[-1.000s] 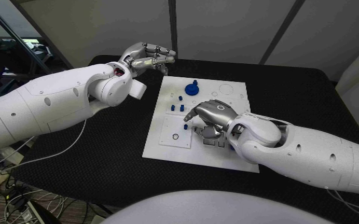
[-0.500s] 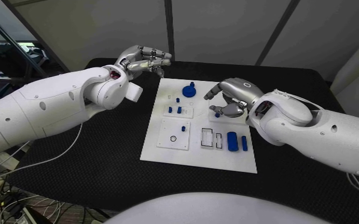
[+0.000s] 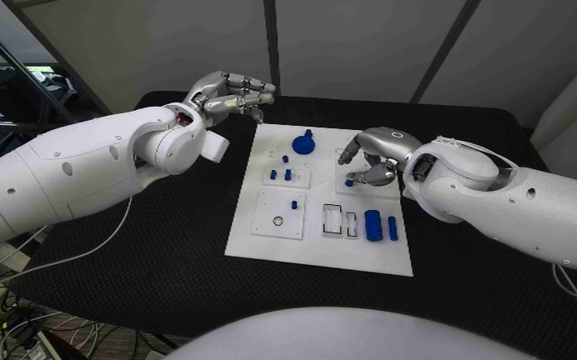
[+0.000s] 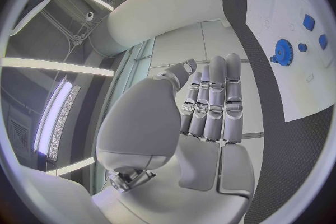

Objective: Assemble the parts on the task board

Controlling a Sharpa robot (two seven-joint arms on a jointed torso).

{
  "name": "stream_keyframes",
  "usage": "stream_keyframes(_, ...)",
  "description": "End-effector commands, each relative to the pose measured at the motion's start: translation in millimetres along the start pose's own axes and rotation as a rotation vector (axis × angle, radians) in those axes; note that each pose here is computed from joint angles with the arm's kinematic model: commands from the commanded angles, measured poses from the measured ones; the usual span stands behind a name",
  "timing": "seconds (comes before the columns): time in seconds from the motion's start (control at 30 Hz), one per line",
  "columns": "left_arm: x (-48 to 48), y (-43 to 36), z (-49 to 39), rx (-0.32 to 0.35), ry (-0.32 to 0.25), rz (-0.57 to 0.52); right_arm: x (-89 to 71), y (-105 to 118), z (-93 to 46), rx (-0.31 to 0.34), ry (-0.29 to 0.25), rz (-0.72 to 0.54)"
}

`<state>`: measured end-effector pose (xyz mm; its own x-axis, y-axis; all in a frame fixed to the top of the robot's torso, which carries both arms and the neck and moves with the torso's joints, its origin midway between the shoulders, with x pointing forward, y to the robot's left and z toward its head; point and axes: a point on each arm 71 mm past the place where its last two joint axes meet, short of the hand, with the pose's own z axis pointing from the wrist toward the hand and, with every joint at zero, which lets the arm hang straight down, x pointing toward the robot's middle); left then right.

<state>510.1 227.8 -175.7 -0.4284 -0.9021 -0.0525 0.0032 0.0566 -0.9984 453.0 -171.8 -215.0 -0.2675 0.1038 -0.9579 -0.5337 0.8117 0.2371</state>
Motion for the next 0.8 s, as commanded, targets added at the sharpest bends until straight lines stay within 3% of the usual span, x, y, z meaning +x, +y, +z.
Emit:
stream_keyframes(0.03,1.1,-1.4,0.3,0.010,0.012,-0.006,5.9,-2.7,1.4,0.025,0.082,-0.037)
stream_keyframes(0.43,1.1,-1.5,0.3,0.010,0.011,-0.006,10.6,-3.9,5.2,0.041,0.110,-0.063)
stream_keyframes(0.8,1.3,-1.3,0.8,0.010,0.011,-0.006,11.4,-6.7,8.1,0.063,0.101,-0.080)
